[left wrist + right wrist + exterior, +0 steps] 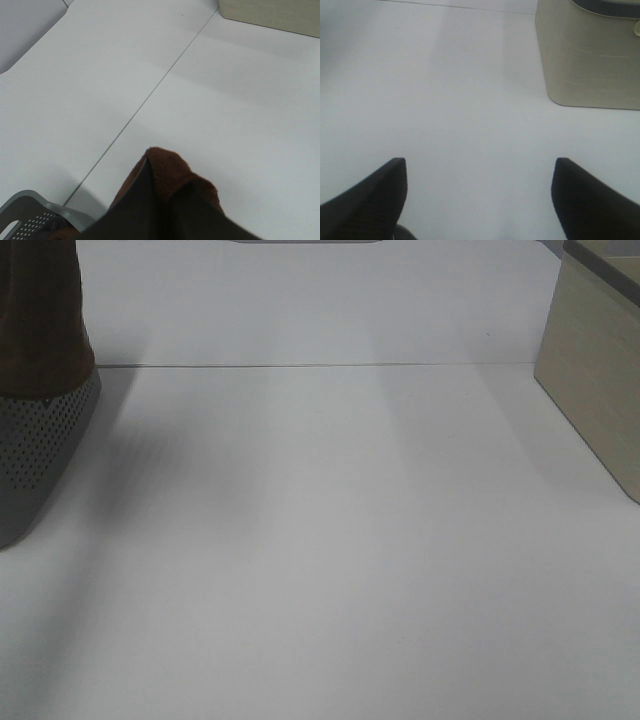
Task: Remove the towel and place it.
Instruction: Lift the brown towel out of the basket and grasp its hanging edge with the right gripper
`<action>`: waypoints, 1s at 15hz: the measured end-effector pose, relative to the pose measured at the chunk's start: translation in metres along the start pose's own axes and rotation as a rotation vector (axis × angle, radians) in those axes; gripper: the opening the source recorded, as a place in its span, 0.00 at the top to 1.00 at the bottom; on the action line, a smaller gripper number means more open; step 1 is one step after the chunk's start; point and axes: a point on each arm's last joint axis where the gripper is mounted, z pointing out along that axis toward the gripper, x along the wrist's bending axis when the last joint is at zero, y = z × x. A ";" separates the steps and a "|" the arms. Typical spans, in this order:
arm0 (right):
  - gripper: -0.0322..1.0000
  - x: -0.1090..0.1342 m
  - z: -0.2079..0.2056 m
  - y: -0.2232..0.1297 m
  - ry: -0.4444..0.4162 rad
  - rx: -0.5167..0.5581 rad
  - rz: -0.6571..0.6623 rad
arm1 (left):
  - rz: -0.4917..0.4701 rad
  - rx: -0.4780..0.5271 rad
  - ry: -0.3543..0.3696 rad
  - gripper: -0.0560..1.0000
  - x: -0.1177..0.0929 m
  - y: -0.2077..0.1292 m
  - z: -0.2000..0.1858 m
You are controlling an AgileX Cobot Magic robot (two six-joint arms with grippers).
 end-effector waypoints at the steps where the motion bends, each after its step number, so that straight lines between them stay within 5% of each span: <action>1: 0.23 0.000 0.000 0.000 0.000 0.000 0.000 | 0.006 -0.015 -0.015 0.95 -0.001 0.001 0.000; 7: 0.23 0.000 0.000 0.000 0.000 0.000 0.000 | 0.004 -0.174 -0.160 0.95 -0.015 0.016 -0.002; 15: 0.23 -0.001 0.002 0.001 -0.011 0.014 -0.003 | 0.258 -0.144 -0.203 0.95 -0.054 0.033 0.011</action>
